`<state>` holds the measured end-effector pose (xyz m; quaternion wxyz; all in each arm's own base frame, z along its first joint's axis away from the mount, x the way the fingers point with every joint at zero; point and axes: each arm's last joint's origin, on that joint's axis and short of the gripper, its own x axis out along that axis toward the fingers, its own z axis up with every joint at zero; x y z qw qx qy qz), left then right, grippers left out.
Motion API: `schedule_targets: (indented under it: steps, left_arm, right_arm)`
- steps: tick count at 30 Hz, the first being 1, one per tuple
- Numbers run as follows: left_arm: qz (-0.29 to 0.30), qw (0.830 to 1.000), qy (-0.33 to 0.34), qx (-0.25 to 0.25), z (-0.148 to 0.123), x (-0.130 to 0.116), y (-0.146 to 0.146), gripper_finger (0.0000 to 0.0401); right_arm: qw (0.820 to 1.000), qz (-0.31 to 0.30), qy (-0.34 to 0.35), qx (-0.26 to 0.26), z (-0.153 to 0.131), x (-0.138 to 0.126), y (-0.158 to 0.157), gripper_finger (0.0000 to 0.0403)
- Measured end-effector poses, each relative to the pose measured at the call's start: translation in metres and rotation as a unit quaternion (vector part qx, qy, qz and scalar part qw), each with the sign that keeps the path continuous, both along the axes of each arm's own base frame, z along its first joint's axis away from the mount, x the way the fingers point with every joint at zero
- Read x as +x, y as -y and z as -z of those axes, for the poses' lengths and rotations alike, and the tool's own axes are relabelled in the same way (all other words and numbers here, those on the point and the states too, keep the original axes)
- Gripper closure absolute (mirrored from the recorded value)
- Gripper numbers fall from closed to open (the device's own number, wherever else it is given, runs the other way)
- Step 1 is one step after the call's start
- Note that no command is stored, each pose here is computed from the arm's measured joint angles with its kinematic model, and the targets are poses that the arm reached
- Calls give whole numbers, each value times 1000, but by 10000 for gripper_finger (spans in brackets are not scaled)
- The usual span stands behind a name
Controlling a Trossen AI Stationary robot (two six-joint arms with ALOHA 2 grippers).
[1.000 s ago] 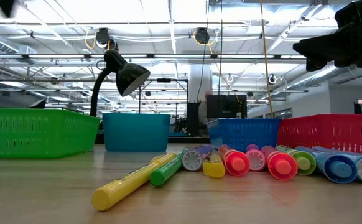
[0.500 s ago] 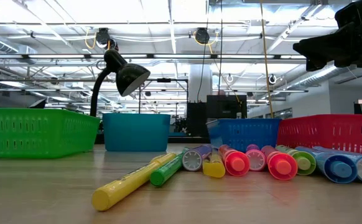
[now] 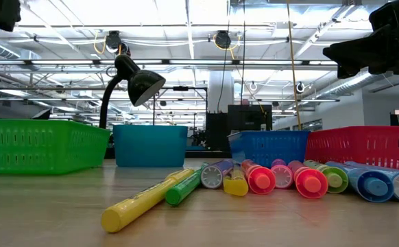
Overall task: Pick & Place Markers
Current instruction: Put the top green marker pen into the dark blue bin
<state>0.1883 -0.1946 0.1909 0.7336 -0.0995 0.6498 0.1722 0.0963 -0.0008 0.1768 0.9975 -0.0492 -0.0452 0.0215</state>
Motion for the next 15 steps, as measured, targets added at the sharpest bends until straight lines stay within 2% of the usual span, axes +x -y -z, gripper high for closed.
schedule_targets:
  steps: [4,9,15]
  left_arm:
    - [10,999,-32,24,17,-11,-10,217]
    - [7,998,-68,-15,39,-20,-15,217]
    - [14,998,-57,-27,49,-22,-16,217]
  right_arm:
    - [1000,0,0,0,0,0,0,332]
    - [1000,0,0,0,0,0,0,332]
    - [1000,0,0,0,0,0,0,332]
